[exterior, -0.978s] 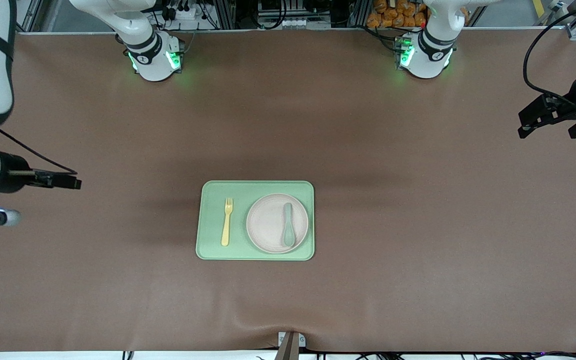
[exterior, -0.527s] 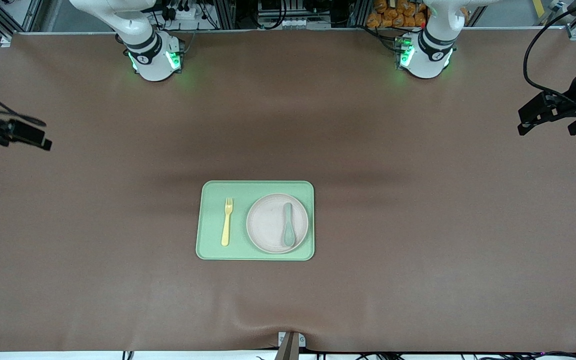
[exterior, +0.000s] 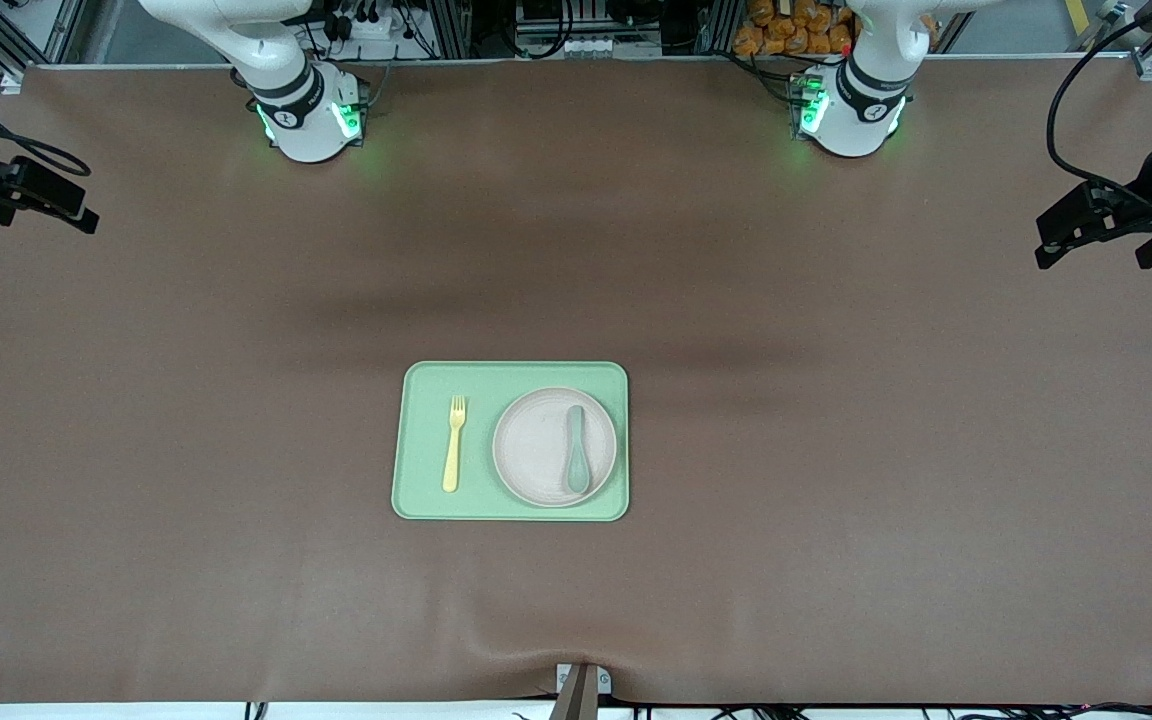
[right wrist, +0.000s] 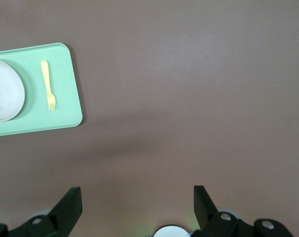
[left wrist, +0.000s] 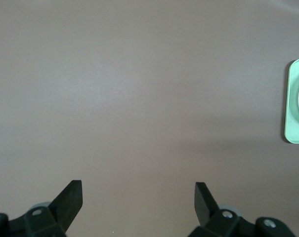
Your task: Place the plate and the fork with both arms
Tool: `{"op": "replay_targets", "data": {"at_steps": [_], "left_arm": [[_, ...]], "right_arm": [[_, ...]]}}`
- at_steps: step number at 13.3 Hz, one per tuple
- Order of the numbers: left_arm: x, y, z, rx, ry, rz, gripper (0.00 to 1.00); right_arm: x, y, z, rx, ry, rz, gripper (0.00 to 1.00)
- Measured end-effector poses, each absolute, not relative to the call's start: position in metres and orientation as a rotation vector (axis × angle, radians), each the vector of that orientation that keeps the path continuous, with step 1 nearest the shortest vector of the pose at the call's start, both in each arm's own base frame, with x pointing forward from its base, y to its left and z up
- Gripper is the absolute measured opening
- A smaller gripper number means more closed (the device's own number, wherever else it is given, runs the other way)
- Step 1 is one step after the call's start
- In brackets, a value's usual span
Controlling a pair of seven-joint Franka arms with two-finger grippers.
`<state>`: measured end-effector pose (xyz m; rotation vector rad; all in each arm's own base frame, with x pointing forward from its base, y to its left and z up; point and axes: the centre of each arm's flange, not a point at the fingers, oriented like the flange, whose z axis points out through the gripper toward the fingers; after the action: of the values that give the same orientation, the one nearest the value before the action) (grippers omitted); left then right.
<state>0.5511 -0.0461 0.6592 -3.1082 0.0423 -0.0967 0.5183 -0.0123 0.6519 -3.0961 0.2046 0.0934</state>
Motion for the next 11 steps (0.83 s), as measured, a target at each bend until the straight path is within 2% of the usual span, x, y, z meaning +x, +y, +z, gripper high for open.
{"op": "replay_targets", "data": {"at_steps": [5,11], "left_arm": [[0.548,-0.046,0.654,-3.107,0.042,-0.037,1.0],[0.548,-0.047,0.65,-3.106,0.074,-0.022,1.0]], "right_arm": [[0.535,-0.003,0.656,-3.16,0.174,0.047,1.0],[0.537,0.0,0.664,-3.153,0.165,0.036,1.0]]}}
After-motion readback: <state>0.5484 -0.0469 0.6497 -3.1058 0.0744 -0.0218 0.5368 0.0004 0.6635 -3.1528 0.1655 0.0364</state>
